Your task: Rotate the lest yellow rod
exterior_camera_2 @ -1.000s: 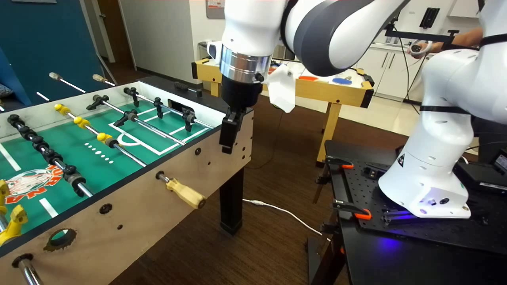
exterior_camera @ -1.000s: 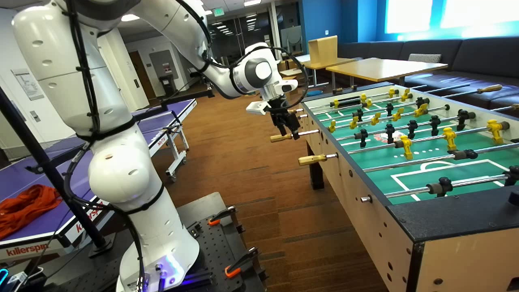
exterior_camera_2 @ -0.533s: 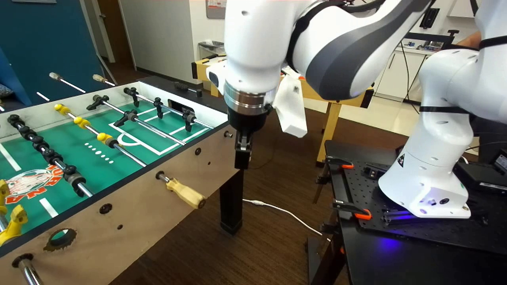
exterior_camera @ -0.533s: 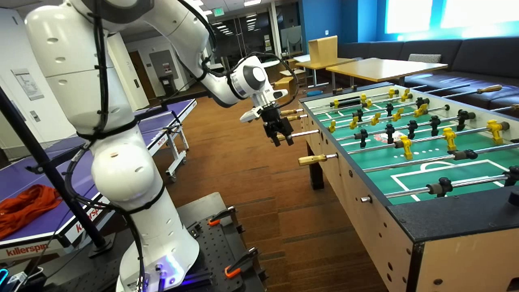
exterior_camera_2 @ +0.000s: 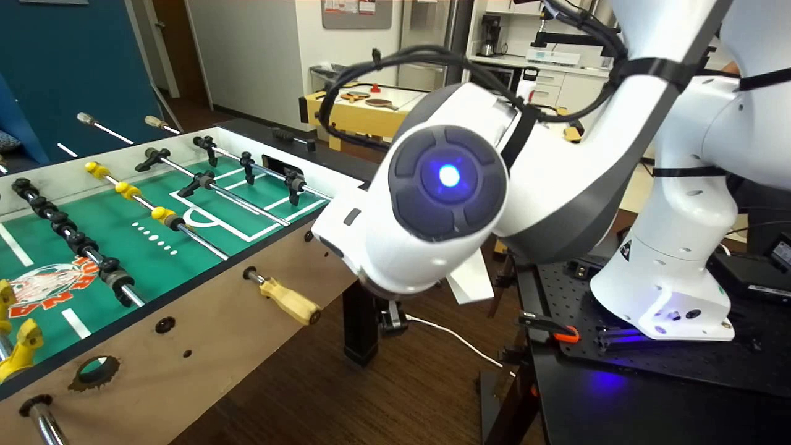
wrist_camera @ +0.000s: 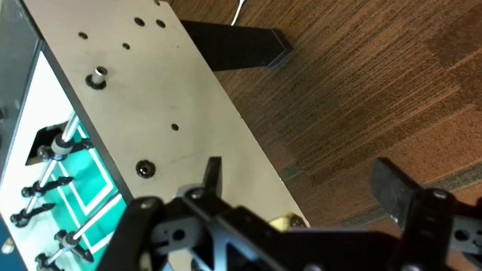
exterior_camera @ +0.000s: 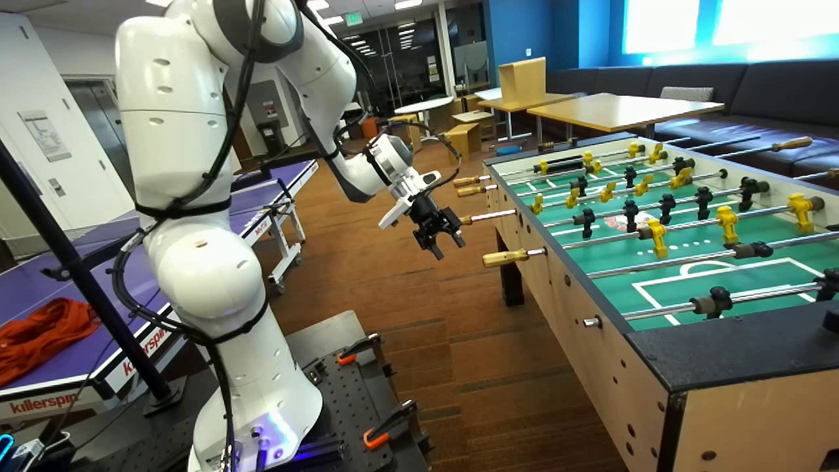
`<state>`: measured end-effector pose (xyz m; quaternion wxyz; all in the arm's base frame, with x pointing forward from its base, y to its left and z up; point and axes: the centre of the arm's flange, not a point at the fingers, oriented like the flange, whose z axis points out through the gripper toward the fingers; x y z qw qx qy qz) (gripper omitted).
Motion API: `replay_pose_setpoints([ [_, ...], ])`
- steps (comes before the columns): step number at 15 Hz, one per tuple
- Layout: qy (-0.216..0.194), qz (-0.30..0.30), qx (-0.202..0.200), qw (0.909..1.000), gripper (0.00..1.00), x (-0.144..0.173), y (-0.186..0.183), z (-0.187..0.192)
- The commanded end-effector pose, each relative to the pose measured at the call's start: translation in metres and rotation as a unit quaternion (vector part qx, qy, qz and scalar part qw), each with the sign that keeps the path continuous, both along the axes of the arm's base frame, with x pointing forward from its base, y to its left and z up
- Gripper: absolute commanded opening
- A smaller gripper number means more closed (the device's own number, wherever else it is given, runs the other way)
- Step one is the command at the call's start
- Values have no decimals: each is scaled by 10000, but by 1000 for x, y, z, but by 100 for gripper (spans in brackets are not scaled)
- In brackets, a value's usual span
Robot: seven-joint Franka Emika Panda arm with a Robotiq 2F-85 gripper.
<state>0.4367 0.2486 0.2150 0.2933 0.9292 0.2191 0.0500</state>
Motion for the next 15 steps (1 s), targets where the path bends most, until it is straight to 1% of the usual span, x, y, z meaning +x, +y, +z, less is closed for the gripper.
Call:
replay_pose_setpoints([
  [1,-109,784,-606,9950,100,8,18,-42],
  [3,-67,1275,-1049,9863,100,9,19,-65],
  [6,-144,1706,-1784,9689,100,11,15,-94],
  [8,-267,2006,-2262,9528,100,14,12,-114],
  [10,-450,2316,-2686,9339,100,18,10,-128],
  [11,-229,2200,-2335,9469,100,8,5,-112],
  [12,-283,2292,-2471,9411,100,9,5,-119],
  [13,-308,2327,-2528,9386,100,10,6,-125],
  [15,-318,2350,-2554,9373,100,11,7,-129],
])
